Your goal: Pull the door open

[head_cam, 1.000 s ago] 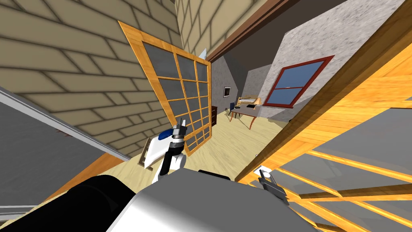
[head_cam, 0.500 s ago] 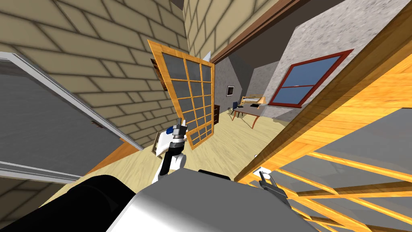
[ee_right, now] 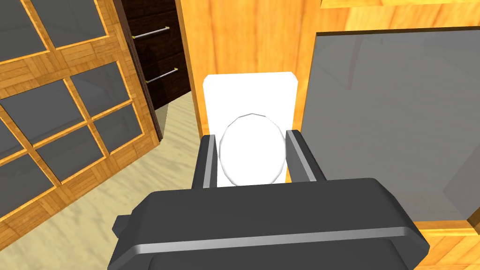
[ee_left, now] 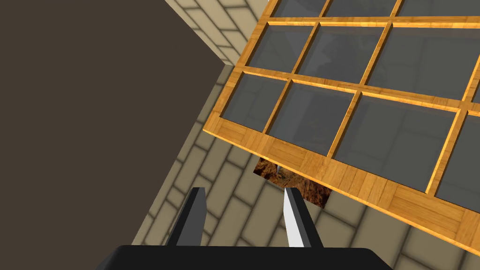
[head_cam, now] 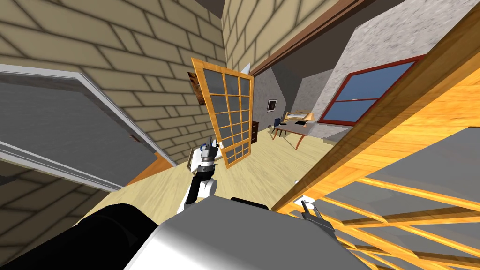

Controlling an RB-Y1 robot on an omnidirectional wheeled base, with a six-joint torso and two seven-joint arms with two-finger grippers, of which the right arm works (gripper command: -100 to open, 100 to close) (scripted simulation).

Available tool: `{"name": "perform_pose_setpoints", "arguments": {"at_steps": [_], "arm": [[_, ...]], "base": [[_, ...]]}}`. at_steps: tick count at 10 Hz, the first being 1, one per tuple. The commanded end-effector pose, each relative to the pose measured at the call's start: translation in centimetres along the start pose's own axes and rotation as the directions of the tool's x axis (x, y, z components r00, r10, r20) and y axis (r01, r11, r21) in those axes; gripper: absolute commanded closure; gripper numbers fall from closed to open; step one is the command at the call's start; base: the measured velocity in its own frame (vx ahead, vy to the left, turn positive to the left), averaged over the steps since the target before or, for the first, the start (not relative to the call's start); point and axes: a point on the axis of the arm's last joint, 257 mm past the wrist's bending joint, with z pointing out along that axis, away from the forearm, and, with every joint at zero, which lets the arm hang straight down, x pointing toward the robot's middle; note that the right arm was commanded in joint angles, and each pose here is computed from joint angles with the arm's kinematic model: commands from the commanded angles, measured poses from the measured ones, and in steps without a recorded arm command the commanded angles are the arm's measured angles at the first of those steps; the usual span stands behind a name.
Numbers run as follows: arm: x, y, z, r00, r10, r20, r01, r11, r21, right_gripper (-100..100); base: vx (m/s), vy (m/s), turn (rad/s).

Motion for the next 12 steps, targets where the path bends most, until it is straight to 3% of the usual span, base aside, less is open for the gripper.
{"name": "perform_pose_setpoints", "arguments": {"at_steps": [1,5,6,12], "arm": [[-0.05,-0.05,-0.56,1.0,0.001,0.002,-0.001,1.0,0.022,100],[0.11,-0.13,-1.21,1.0,0.001,-0.001,-0.001,0.998,0.067,100],[-0.03,-0.07,-1.11,1.0,-0.002,0.004,0.002,0.998,0.061,100],[-0.02,-0.07,-1.41,1.0,0.0,0.003,-0.001,0.993,0.114,100]], "base": [[-0.263,-0.012,0.156],[-0.245,-0.018,0.115],[-0.092,-0.015,0.013],[-0.212,-0.029,0.136]]}}
